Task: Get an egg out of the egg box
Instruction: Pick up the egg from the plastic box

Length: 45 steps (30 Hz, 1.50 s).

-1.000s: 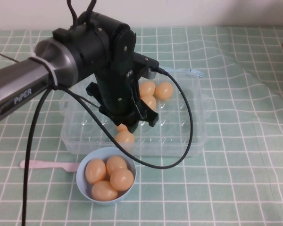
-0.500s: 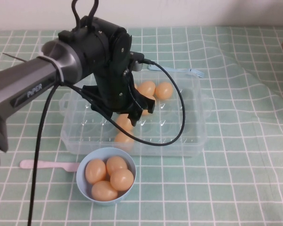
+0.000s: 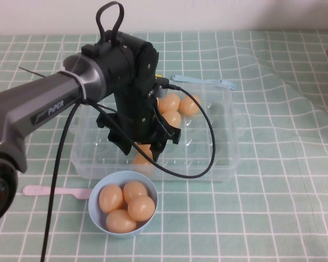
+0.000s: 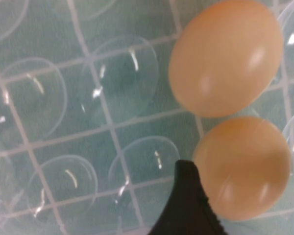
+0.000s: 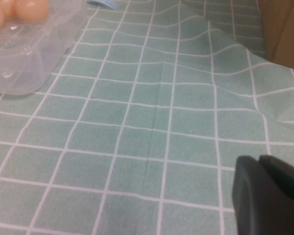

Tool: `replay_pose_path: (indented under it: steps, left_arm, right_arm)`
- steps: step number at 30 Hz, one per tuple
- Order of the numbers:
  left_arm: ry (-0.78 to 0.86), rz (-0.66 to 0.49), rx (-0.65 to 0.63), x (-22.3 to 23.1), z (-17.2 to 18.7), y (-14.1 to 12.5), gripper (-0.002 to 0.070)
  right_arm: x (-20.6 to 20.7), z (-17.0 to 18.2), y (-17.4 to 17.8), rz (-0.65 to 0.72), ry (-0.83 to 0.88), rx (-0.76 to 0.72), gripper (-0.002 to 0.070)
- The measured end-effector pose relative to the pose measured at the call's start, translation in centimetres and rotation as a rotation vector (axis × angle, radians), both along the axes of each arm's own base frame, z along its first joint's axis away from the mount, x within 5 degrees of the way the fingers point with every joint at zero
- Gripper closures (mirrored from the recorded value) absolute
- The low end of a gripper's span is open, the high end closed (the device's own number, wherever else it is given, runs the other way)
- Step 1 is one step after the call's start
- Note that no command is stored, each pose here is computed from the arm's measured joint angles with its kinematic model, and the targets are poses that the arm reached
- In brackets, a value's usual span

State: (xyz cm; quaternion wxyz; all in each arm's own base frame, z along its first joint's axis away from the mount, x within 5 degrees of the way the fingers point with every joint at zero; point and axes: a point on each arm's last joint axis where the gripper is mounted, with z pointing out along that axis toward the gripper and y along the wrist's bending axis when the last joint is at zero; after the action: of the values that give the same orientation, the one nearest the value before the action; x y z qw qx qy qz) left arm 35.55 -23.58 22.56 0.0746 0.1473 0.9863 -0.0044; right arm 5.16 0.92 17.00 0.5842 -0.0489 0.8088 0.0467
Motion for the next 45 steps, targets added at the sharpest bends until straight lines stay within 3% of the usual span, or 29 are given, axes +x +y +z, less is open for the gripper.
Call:
replay_pose_path:
  steps: [45]
  left_arm:
    - [0.054, -0.009, -0.009, 0.5, -2.2, -0.3, 0.0223]
  right_arm:
    - [0.0, 0.0, 0.0, 0.000, 0.000, 0.000, 0.0694]
